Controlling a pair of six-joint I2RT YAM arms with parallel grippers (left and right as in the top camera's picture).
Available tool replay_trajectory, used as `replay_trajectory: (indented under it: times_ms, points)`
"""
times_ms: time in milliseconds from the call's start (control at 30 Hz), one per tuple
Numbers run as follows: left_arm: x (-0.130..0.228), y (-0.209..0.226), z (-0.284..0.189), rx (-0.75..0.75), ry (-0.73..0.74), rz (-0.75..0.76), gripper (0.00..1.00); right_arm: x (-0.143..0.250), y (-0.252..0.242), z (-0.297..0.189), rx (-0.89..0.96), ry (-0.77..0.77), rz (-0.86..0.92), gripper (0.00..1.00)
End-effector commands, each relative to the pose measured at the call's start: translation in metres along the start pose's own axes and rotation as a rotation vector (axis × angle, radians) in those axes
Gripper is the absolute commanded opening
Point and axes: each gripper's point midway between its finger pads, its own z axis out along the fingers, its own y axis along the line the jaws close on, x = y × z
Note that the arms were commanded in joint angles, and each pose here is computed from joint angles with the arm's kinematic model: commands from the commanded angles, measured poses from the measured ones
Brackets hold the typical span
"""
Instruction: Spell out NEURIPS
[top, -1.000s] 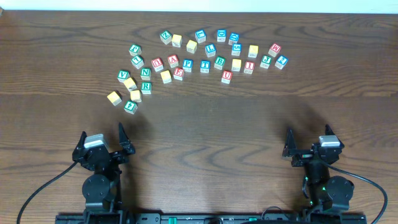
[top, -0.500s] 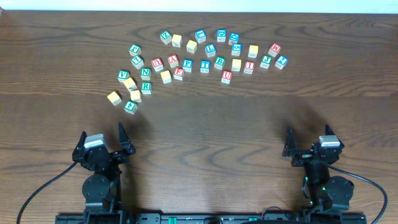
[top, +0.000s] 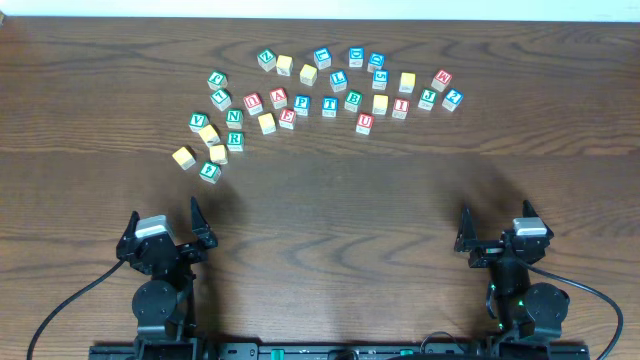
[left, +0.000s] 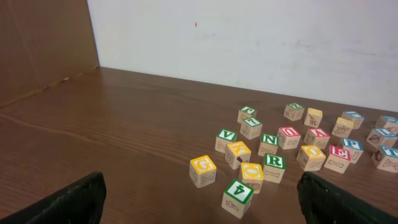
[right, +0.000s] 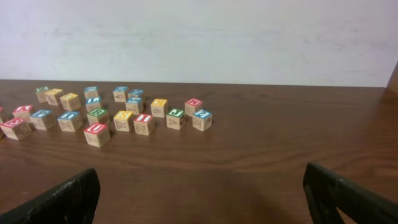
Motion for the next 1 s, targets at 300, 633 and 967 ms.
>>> replay_trajectory:
  times_ms: [300, 633, 967]
  points:
    - [0.016, 0.004, 0.001, -0.016, 0.048, 0.016, 0.97, 0.0, -0.002, 0.0, 0.008, 0.0, 0.015, 0.99]
    - [0.016, 0.004, 0.001, -0.016, 0.046, 0.015, 0.97, 0.0, -0.002, 0.0, 0.008, 0.0, 0.015, 0.99]
    - [-0.005, 0.002, -0.001, -0.015, 0.039, 0.014, 0.97, 0.0, -0.002, 0.0, 0.008, 0.0, 0.015, 0.99]
